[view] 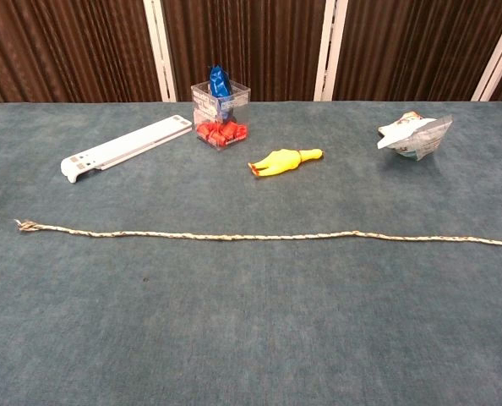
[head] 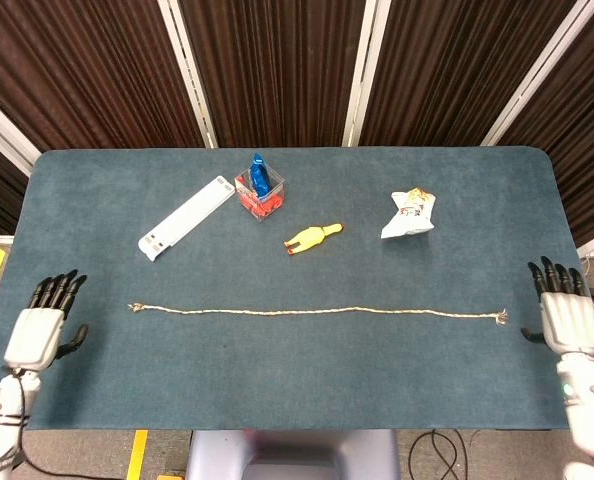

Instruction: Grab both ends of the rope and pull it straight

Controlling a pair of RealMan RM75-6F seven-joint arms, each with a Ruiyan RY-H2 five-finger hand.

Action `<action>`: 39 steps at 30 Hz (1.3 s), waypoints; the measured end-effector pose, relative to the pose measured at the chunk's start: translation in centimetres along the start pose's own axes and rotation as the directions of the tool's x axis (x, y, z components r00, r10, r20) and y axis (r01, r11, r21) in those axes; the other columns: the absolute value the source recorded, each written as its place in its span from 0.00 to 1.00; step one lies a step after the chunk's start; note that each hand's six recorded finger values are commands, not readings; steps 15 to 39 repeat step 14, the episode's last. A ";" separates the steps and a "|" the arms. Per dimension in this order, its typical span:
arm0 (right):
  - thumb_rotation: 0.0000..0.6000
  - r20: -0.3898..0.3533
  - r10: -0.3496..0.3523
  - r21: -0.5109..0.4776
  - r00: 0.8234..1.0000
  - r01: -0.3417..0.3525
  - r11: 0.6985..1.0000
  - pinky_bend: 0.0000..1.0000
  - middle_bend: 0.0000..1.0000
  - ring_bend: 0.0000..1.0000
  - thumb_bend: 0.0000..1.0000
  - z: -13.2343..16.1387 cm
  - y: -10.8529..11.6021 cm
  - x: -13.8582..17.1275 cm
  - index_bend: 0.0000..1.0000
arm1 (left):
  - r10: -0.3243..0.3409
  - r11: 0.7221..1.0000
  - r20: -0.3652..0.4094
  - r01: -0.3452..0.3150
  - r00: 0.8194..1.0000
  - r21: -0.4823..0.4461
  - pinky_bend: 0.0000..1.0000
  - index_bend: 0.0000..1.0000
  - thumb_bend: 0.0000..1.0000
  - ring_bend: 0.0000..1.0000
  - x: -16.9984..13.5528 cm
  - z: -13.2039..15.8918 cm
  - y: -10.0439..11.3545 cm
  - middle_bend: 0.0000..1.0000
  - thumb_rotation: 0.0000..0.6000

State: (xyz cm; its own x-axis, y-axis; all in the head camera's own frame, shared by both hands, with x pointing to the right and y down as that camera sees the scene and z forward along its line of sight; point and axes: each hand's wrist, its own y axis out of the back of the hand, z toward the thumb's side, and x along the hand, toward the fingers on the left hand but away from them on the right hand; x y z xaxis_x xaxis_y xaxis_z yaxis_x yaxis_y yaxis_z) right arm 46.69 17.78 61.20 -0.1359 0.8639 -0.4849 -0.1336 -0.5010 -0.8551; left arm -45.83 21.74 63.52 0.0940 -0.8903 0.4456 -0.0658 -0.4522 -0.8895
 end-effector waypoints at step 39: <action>1.00 -0.087 -0.149 -0.081 0.985 0.142 0.987 0.00 0.00 0.00 0.17 0.3 5.1 13.2 0.00 | 0.097 0.993 -0.013 -0.095 0.995 0.073 0.04 0.00 0.40 0.00 -8.0 0.6 3.8 0.00 1.00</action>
